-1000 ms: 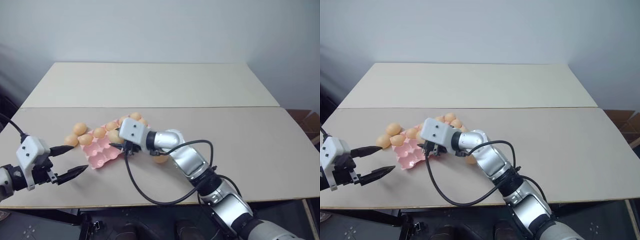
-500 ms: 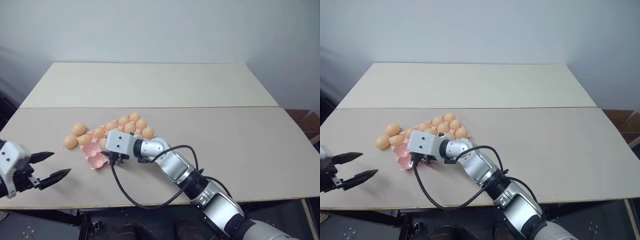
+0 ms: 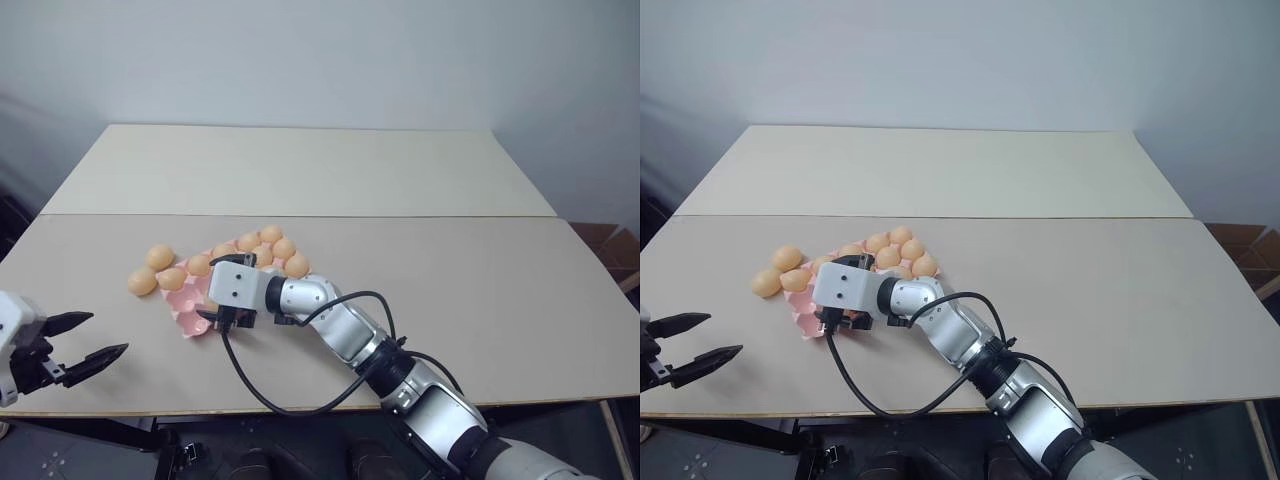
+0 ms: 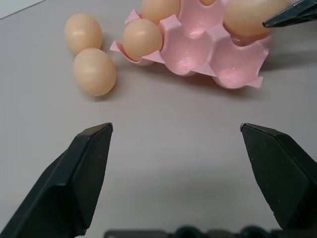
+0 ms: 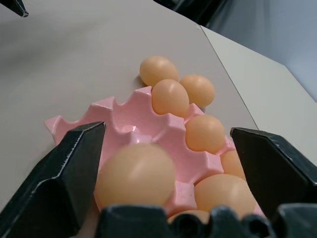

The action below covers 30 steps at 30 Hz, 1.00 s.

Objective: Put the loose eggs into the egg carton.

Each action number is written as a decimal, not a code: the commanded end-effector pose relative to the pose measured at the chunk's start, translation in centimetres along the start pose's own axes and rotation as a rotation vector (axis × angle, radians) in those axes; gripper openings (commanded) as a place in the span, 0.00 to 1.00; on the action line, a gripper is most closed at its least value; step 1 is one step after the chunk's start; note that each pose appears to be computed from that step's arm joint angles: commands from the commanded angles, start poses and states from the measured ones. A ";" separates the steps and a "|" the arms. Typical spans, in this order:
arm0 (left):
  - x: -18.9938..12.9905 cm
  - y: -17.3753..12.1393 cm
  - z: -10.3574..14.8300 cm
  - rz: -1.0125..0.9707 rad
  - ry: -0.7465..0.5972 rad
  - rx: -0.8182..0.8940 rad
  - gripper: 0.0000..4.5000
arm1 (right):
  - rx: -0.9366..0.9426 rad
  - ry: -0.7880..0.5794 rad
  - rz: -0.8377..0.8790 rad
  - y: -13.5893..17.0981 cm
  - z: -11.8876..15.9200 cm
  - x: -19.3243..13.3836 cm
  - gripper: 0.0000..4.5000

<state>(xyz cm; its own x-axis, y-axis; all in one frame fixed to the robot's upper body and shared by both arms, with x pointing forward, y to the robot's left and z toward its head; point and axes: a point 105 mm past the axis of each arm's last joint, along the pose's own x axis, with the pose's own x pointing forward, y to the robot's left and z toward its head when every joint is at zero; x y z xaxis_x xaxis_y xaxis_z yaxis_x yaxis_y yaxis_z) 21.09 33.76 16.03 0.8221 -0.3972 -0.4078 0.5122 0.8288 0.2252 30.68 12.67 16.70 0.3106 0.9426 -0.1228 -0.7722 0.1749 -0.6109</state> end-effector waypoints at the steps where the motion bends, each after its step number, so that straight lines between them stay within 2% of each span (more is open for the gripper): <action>1: -0.3 0.4 0.8 0.019 -0.025 0.027 1.00 | -0.040 -0.093 -0.015 -0.6 2.9 0.3 1.00; 6: 0.1 0.2 1.2 0.004 -0.041 0.031 1.00 | -0.056 -0.087 -0.022 -0.8 2.9 -0.3 1.00; 12: 0.5 -0.6 1.8 -0.039 -0.082 0.024 1.00 | -0.006 -0.061 -0.033 -1.9 2.6 -3.6 1.00; 14: 0.5 -0.9 1.8 -0.056 -0.083 0.022 1.00 | 0.041 -0.037 -0.030 -2.5 2.1 -6.0 1.00; 21: 0.2 -2.3 0.7 -0.136 -0.059 0.004 1.00 | 0.181 0.174 -0.005 -3.0 -1.7 -14.9 1.00; 26: 0.3 -3.6 0.3 -0.201 -0.055 0.005 1.00 | 0.211 0.302 -0.016 -2.8 -3.4 -19.2 1.00; 30: 0.3 -4.1 0.6 -0.218 -0.079 0.002 1.00 | 0.215 0.350 -0.029 -2.6 -3.8 -21.6 1.00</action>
<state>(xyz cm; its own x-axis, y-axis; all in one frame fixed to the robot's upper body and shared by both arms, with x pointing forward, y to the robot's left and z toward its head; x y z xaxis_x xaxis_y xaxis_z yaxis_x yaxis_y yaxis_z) 19.46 30.72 14.71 0.7171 -0.5695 -0.4018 0.6566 0.7454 0.1153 28.80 -9.28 16.46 0.4751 0.7679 -0.4296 -0.8606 0.3038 -0.4087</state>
